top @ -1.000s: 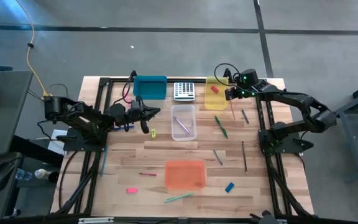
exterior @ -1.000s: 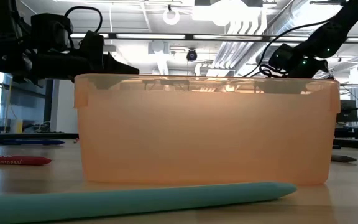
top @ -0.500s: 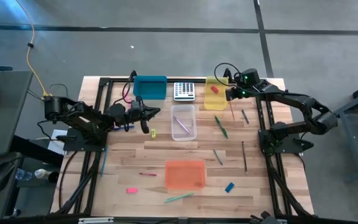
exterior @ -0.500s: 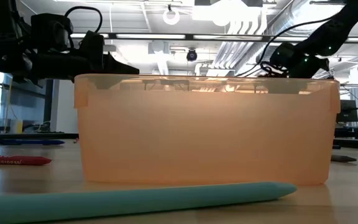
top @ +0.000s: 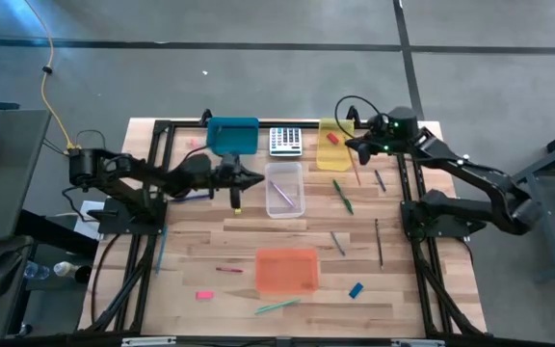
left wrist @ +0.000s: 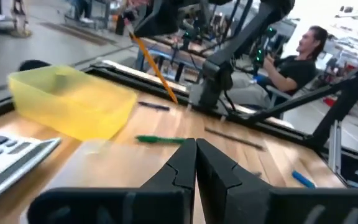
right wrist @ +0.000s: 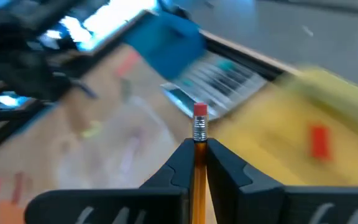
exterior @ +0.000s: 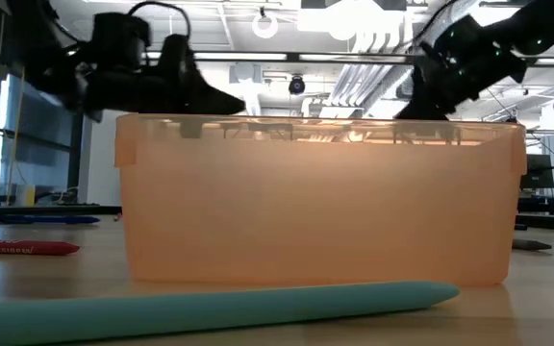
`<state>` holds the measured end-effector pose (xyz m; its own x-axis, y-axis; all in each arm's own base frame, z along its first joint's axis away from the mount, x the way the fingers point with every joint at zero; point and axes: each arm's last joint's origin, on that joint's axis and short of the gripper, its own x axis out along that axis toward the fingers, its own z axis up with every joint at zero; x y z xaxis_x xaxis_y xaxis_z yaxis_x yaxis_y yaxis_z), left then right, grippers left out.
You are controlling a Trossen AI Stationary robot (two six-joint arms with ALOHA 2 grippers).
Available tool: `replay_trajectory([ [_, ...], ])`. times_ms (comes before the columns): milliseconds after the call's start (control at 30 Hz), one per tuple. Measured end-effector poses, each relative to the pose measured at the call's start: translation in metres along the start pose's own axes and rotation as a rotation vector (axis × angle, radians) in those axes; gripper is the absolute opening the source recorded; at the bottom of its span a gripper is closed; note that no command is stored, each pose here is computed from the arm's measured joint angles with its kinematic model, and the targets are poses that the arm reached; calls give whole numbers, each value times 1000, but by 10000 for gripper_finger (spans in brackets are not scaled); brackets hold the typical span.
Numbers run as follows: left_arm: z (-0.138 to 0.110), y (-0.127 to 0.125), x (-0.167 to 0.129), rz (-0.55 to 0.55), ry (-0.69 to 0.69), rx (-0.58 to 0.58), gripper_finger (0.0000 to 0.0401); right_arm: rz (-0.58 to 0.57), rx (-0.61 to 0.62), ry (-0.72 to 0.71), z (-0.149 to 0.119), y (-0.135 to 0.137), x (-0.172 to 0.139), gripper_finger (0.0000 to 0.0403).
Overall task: Sort crayons/erasers/pens/pencils in bins
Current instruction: Put the yellow pencil into the blue bin
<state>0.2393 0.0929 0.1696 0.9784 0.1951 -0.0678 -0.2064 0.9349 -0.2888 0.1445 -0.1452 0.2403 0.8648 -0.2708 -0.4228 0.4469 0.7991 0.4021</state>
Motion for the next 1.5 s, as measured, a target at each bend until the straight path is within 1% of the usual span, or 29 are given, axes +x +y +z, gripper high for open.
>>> replay_trajectory([
  [167,22,-9,28,-13,-24,29,24,170,-98,-121,2,26,13,18],
  [333,37,-14,56,-50,-12,37,72,329,-149,-254,1,52,22,18],
  [533,46,-22,92,-95,-35,44,130,459,-225,-365,3,78,29,18],
  [700,49,-26,111,-110,-52,50,156,525,-267,-423,3,91,30,18],
  [900,56,-30,122,-125,-75,63,159,572,-299,-464,3,100,31,18],
  [1267,74,-39,131,-153,-137,103,131,604,-344,-515,3,107,29,18],
  [1433,80,-42,132,-205,-143,114,120,605,-348,-521,4,107,29,18],
  [1500,82,-43,133,-209,-146,115,117,609,-350,-532,4,108,28,18],
])
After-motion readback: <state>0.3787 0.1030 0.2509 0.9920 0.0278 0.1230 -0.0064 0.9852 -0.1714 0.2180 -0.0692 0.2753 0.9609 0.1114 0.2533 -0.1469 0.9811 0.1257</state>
